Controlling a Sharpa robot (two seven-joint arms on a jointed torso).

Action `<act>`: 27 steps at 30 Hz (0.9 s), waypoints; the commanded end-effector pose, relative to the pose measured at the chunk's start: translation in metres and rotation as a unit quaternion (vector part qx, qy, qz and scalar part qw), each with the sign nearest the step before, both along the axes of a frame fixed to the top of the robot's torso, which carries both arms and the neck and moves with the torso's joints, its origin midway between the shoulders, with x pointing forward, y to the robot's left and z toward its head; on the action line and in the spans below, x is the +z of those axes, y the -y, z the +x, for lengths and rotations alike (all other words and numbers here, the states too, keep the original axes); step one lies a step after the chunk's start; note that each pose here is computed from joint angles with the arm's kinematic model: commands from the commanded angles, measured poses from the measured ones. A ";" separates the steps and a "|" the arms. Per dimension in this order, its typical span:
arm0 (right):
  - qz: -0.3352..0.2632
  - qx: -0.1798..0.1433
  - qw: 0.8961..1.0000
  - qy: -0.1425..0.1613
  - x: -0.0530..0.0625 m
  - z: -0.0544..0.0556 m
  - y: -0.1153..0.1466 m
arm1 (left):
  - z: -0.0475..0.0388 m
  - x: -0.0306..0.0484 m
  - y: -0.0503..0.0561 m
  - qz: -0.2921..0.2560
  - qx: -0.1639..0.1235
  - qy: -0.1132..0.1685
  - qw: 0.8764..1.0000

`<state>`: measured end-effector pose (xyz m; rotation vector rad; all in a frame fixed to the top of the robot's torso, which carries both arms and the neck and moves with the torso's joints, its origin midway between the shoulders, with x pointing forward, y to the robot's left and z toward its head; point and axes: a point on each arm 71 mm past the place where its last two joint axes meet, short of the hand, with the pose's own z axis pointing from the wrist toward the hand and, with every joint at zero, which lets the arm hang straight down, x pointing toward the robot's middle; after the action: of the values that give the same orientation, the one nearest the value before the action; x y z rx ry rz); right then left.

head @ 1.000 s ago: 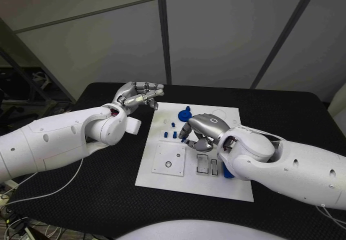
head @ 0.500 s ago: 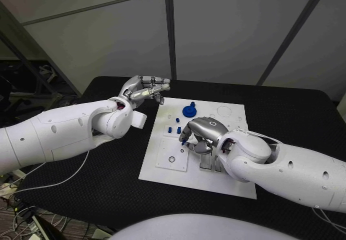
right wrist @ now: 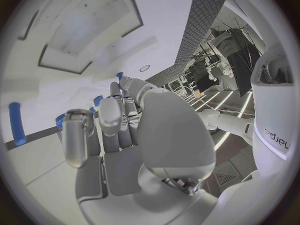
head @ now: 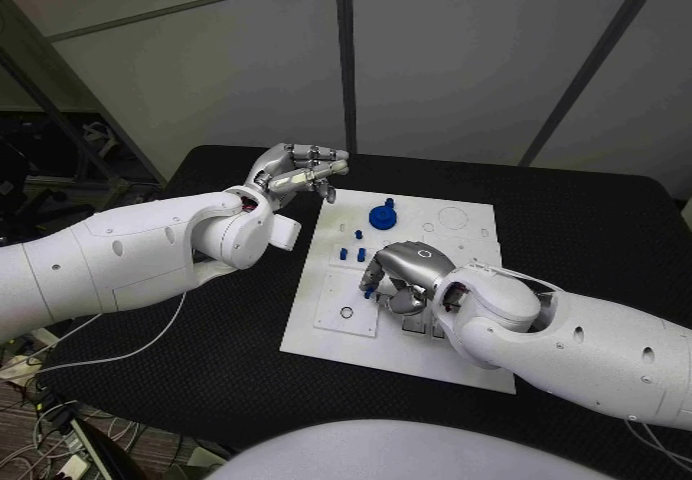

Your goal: Assemble the parts on the task board

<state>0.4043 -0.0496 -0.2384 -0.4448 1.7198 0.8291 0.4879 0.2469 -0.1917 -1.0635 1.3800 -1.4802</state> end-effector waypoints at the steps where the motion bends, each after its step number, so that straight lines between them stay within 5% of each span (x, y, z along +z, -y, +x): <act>1: -0.010 0.007 1.000 -0.004 -0.002 -0.002 -0.001 | 0.0004 0.0016 0.001 -0.004 -0.003 0.003 1.000; 27: -0.032 0.005 0.999 -0.006 -0.009 0.000 -0.006 | 0.0009 0.0010 0.003 -0.005 -0.007 0.000 1.000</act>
<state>0.4054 -0.0433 -0.2425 -0.4706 1.7299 0.8106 0.4885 0.2457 -0.1922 -1.0650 1.3819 -1.4817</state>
